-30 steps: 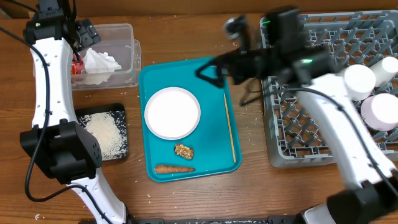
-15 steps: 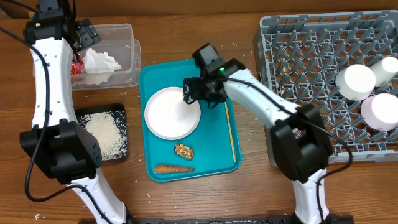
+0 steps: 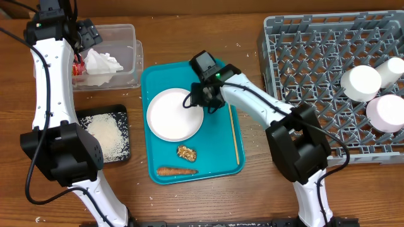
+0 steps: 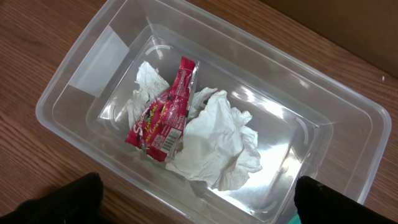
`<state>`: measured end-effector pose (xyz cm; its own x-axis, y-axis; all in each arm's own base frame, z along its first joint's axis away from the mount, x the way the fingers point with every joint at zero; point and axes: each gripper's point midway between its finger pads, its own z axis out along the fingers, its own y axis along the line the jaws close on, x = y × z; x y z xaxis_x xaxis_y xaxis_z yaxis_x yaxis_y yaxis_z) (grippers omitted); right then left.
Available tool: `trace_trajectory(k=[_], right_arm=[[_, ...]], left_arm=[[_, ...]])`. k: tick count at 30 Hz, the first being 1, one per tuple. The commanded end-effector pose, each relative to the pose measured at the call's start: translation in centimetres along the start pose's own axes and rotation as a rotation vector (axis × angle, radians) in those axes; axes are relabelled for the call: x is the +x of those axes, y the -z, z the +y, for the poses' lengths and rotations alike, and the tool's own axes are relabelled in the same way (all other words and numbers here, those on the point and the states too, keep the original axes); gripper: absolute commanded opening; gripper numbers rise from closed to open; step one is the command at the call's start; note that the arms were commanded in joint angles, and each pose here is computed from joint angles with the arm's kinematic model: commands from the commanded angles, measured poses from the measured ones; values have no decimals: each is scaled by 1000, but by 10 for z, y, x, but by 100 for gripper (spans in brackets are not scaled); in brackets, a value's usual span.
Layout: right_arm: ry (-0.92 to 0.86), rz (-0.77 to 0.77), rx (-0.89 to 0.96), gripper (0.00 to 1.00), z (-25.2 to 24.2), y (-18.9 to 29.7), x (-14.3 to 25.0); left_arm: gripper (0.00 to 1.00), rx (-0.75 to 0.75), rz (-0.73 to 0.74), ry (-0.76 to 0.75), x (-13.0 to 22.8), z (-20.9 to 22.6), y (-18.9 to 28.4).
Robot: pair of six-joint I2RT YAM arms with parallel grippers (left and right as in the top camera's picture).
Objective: Sort waste into correct bins and load items into the dishwasher
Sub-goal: 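Return the right gripper to the large white plate on the tray, then grasp the large white plate rim with the right gripper and lift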
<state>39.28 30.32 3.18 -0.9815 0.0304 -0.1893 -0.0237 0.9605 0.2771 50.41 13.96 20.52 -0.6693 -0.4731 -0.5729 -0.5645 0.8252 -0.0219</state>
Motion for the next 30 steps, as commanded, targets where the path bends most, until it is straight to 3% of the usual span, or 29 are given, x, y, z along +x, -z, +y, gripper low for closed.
trace_trajectory(k=[1, 9, 22, 30], right_arm=[[-37, 26, 41, 52, -6, -17, 9], [-78, 34, 64, 39, -11, -16, 12], [-88, 39, 55, 4, -8, -9, 8], [-132, -35, 22, 4, -13, 55, -37]], left_arm=[[100, -10, -1, 20, 0, 1, -2], [100, -10, -1, 20, 0, 1, -2], [100, -10, 0, 20, 0, 1, -2], [100, -11, -1, 20, 0, 2, -2]])
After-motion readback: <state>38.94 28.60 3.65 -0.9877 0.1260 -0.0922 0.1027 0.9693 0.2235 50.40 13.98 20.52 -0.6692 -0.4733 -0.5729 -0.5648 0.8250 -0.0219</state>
